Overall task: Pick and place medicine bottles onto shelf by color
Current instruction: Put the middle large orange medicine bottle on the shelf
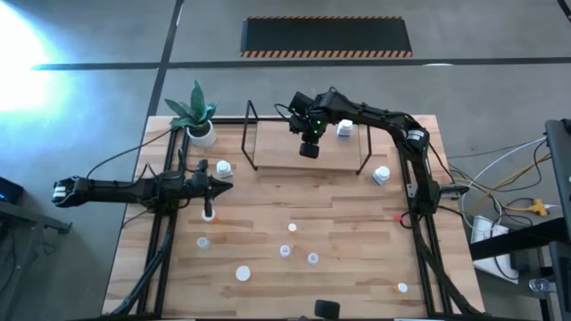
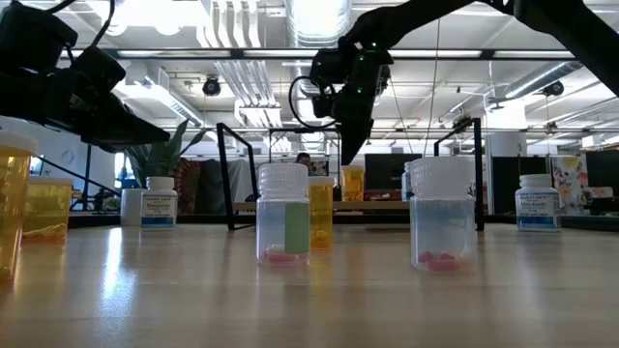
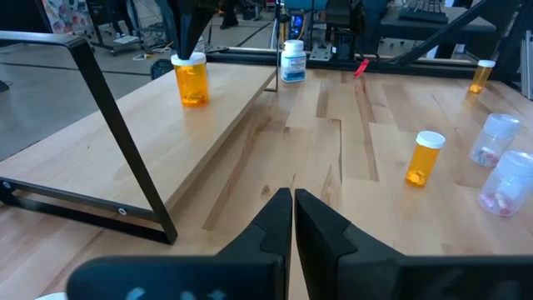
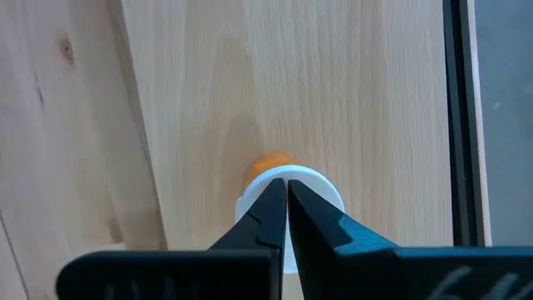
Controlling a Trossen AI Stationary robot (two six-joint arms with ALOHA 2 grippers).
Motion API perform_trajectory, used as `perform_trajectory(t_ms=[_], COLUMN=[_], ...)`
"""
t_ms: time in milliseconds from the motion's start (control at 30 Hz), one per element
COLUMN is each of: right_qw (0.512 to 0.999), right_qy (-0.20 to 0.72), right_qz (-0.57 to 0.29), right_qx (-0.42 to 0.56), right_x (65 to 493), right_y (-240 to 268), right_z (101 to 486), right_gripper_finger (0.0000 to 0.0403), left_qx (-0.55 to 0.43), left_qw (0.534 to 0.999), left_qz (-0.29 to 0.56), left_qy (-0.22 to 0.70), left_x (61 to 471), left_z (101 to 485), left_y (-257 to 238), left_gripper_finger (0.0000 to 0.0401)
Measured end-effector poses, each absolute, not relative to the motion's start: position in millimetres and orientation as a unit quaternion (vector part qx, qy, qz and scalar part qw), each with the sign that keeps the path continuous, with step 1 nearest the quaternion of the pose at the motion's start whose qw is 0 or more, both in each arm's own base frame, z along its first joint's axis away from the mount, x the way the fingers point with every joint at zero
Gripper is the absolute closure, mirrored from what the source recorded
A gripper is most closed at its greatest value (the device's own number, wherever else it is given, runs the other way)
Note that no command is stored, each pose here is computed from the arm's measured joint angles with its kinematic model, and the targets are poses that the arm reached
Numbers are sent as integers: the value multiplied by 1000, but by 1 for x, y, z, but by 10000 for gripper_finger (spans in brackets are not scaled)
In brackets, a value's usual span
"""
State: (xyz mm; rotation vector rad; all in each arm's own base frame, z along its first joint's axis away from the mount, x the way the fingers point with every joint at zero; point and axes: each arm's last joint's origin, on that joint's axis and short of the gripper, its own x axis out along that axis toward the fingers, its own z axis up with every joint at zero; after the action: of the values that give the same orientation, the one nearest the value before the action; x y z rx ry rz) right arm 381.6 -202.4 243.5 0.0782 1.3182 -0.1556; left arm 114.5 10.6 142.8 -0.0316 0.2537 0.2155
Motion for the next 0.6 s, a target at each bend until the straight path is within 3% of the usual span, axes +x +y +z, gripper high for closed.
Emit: perform_trajectory(t_ms=[433,600], right_qw=[825,810], right_qy=[557,578], right_qz=[-97,-92], right_qx=[23,35], right_x=[377,371], right_y=[-200,-197], right_z=[297,298], right_gripper_finger=[393,355], left_qx=[-16,-16], left_qw=[986,986], left_qz=[107,107], left_qy=[126,126], left_x=[115,115], left_z=[143,143], left_y=[11,11], left_gripper_finger=[401,401])
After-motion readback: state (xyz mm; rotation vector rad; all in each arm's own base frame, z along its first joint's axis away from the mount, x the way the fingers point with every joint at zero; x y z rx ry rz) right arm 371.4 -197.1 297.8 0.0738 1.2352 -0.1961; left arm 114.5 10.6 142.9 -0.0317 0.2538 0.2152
